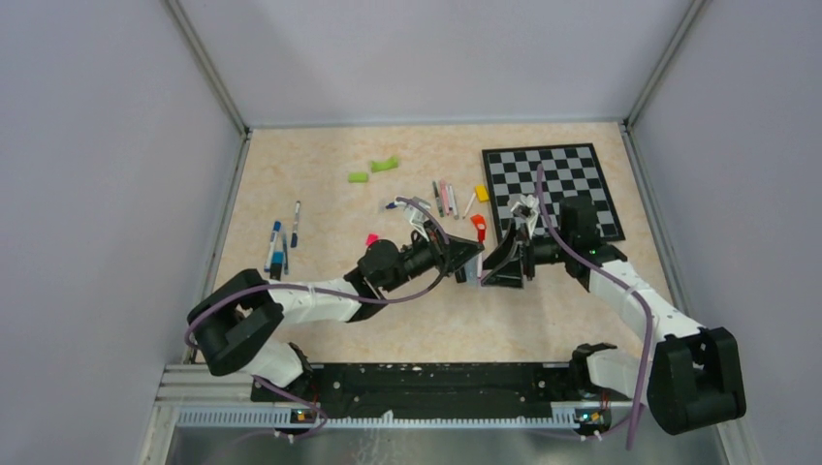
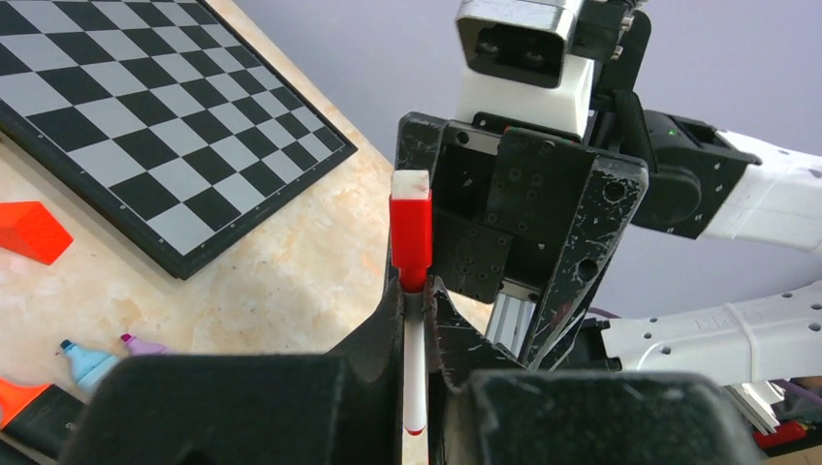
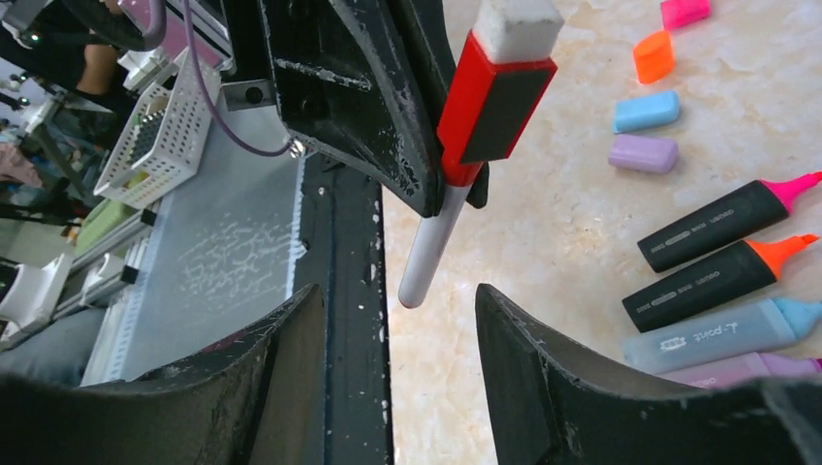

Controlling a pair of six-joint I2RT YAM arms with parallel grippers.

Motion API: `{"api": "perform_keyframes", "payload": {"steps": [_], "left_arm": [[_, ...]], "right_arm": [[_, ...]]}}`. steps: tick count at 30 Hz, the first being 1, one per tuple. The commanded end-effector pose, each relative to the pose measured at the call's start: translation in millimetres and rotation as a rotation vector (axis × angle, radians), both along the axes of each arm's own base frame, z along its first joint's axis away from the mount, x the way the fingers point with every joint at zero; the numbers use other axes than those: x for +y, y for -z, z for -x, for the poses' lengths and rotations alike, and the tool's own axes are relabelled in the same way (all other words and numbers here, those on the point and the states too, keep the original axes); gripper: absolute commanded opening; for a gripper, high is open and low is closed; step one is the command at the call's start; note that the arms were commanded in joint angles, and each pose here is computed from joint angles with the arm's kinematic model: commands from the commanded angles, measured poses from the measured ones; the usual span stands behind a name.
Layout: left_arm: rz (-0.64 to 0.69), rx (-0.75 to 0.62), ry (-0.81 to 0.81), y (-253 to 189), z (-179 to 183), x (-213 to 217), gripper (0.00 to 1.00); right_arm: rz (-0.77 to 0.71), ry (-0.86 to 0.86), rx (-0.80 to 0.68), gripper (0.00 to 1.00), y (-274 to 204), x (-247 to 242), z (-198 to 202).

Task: Open the pen caps
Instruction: Pick up the pen from the center of the board.

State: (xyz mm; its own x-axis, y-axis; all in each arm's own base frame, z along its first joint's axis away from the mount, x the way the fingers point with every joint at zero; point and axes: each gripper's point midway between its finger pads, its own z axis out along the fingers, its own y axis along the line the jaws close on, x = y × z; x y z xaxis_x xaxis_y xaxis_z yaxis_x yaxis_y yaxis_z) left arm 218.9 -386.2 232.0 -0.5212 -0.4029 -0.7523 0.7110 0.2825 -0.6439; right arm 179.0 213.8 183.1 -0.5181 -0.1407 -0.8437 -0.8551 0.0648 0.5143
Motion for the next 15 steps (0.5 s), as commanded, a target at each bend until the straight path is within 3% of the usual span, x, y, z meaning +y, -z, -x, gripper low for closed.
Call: {"api": "perform_keyframes", "payload": {"steps": [1,11,14,15], "left_arm": [[0.104,-0.074,-0.026,-38.9,-3.6,-7.9,0.00],[0.115,-0.070,-0.023,-38.8,-1.9,-12.7,0.00],[0.122,-0.069,-0.019,-40.9,-0.9,-13.3,0.00],[0.124,-0.066,-0.016,-40.4,-0.2,-13.8,0.00]], "right_arm": [[-0.059,0.004,0.009,0.57,-18.3,9.6,-5.5],[-0.088,0.028,0.050,0.46,-22.6,13.1,-9.0],[-0.091,0.032,0.055,0.33,-21.9,13.4,-9.7],[-0.093,0.033,0.058,0.25,-22.4,13.7,-10.2]]}}
